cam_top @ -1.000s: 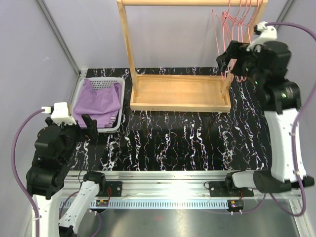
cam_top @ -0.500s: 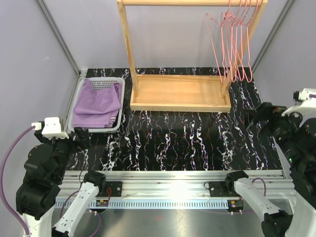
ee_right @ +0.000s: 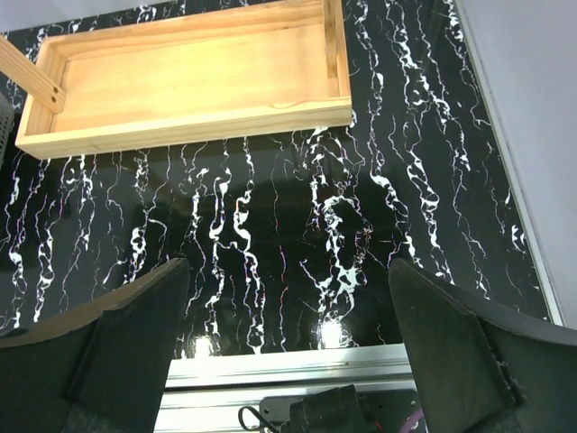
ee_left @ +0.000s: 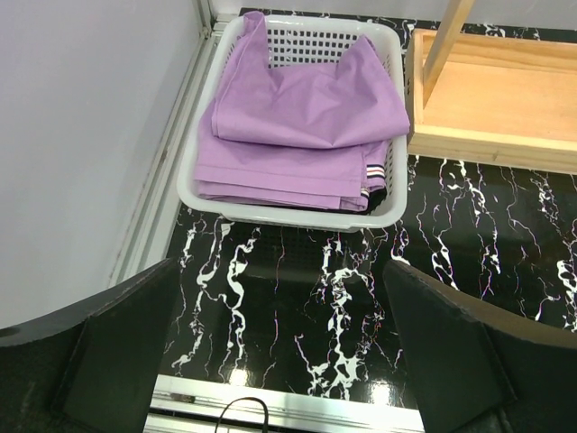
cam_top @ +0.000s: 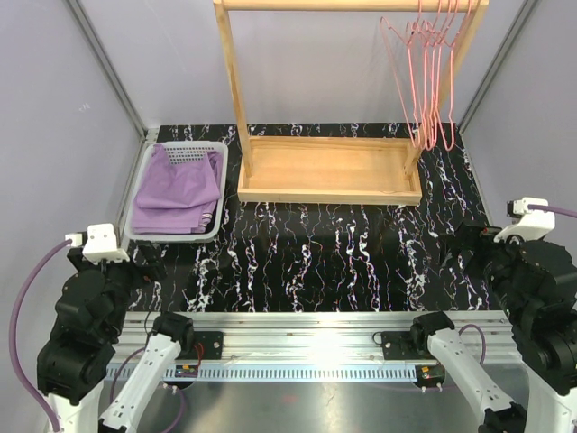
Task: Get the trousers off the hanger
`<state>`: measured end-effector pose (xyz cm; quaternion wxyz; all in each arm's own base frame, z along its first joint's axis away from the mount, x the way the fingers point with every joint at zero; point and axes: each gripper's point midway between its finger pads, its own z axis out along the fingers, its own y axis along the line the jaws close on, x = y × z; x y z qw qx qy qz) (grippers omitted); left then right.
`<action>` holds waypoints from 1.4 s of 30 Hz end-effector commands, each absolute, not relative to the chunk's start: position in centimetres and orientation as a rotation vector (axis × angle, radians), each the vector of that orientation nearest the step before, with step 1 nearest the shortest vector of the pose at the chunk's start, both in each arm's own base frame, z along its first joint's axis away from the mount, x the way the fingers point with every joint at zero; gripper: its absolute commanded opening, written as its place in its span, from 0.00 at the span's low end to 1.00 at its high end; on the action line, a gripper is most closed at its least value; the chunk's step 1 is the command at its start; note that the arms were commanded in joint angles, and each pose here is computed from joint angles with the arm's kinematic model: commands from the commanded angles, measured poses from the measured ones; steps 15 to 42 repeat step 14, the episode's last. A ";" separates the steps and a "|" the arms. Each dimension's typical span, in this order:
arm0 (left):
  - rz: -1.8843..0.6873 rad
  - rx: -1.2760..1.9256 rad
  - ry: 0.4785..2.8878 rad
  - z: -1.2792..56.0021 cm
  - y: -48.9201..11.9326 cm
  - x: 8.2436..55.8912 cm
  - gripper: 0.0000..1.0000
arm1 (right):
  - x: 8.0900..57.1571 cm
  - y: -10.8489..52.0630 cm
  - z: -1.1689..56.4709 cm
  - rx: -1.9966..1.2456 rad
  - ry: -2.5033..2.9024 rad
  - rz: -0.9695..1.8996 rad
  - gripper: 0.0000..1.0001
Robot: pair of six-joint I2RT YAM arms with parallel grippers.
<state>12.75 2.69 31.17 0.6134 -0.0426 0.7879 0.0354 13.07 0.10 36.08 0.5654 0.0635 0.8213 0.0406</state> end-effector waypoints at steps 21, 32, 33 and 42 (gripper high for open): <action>0.068 -0.104 1.795 31.6 2.4 13.4 0.99 | 14.6 -0.3 38.7 0.170 1.852 0.070 1.00; 0.068 -0.104 1.795 31.6 2.4 13.4 0.99 | 14.6 -0.3 38.7 0.170 1.852 0.070 1.00; 0.068 -0.104 1.795 31.6 2.4 13.4 0.99 | 14.6 -0.3 38.7 0.170 1.852 0.070 1.00; 0.068 -0.104 1.795 31.6 2.4 13.4 0.99 | 14.6 -0.3 38.7 0.170 1.852 0.070 1.00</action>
